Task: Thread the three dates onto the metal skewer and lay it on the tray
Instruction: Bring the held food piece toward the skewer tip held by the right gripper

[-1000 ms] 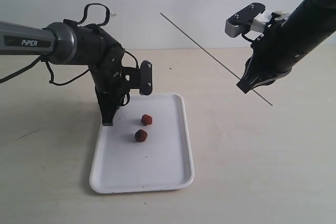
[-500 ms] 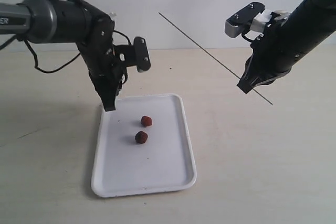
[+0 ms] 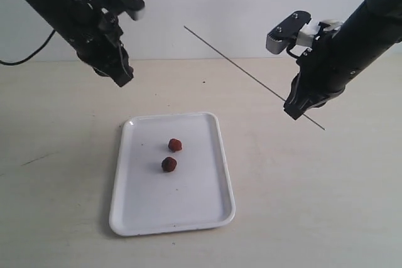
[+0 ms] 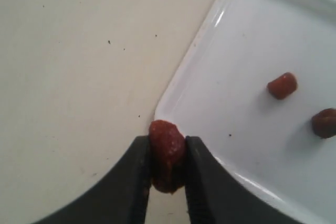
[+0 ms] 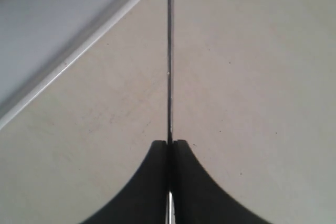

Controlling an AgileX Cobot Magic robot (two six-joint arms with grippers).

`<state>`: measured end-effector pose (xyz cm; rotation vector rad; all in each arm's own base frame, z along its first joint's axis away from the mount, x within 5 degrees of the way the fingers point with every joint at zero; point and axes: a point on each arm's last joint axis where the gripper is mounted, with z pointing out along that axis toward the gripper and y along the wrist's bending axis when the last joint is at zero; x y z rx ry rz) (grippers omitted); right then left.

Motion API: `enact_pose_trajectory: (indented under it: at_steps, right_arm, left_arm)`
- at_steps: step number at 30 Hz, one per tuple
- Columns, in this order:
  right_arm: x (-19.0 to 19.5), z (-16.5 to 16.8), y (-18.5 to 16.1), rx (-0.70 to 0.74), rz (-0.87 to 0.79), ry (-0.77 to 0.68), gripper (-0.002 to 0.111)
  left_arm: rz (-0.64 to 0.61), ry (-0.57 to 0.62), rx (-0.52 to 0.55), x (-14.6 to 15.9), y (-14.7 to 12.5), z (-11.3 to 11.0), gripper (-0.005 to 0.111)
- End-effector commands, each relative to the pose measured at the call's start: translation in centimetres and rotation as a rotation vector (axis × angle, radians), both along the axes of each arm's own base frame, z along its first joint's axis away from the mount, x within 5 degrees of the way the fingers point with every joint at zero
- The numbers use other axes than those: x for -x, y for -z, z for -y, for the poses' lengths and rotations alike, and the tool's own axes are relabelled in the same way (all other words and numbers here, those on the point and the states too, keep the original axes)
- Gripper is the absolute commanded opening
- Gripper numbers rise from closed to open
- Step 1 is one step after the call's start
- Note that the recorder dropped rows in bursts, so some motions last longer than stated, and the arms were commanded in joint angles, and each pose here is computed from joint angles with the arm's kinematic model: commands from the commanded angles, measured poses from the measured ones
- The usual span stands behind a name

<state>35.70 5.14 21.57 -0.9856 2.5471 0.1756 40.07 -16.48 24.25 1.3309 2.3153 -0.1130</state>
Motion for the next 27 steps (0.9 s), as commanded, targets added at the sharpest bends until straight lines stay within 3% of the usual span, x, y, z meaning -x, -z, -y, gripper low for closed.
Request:
enact_pose_trajectory:
  at_steps: [1,9,13,19,27]
  right_arm:
    - [-0.4,-0.3,1.1,-0.017,-0.008,-0.093,0.0]
    - [-0.3,-0.9,2.9,-0.026,-0.054,-0.271,0.0]
    - [-0.4,-1.3,2.7,-0.064,-0.019,-0.333,0.0]
    - [0.4,-2.4,2.2,-0.171,-0.008,-0.502,0.0]
    - [0.3,-2.6,2.1,-0.172,0.03,-0.549,0.0]
  left_arm:
    - [-0.099,-0.068,0.245,-0.1,-1.6,-2.4,0.023]
    - [-0.286,-0.105,0.602,-0.4,-3.1,-7.5,0.023]
    - [-0.272,-0.135,0.741,-1.0,-3.9,-9.5,0.023]
    - [-0.283,-0.161,0.755,-1.2,-3.6,-9.9,0.023]
    - [-0.326,-0.205,0.75,-1.3,-3.0,-10.0,0.023]
